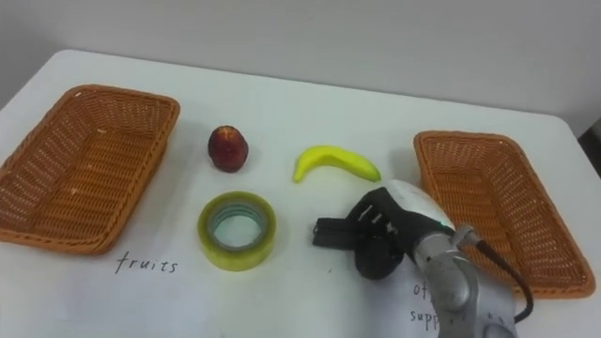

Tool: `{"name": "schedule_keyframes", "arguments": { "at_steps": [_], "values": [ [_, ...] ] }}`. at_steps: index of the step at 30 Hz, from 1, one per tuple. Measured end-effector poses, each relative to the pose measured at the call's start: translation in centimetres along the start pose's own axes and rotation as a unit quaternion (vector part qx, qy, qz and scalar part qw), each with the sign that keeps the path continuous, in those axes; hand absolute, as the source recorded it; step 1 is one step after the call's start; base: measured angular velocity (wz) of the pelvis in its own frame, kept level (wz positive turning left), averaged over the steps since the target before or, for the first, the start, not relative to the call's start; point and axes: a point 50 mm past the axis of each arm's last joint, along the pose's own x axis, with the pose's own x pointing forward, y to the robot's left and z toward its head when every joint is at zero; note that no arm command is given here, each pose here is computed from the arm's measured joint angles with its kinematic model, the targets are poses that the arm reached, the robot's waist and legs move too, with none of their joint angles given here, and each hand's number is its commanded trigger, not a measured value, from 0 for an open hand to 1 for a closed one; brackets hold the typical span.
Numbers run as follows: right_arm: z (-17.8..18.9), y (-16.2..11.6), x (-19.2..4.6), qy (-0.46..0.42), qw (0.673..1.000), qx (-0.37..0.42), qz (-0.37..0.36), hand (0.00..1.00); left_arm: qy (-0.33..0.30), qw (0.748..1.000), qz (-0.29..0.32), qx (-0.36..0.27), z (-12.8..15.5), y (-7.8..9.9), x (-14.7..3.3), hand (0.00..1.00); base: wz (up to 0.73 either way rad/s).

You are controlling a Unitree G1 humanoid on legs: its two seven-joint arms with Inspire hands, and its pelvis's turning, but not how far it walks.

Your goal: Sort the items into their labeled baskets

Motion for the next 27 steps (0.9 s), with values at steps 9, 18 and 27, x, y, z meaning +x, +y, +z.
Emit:
{"name": "schedule_keyframes", "arguments": {
  "at_steps": [9, 18, 27],
  "values": [
    [2.3, -1.9, -1.1, -0.106, 0.992, 0.054, -0.028, 1.00, 0.021, 0.999, -0.009, -0.023, -1.5, -0.4, -0.3, 0.00, 0.00],
    [1.9, -3.4, -1.7, -0.115, 0.987, 0.076, -0.078, 1.00, 0.025, 0.999, -0.022, -0.023, -1.8, -0.8, -0.5, 0.00, 0.00],
    [1.4, -4.5, -2.1, -0.118, 0.977, 0.104, -0.142, 1.00, 0.039, 0.999, -0.018, -0.020, -2.9, -0.7, -0.7, 0.00, 0.00]
  ]
}}
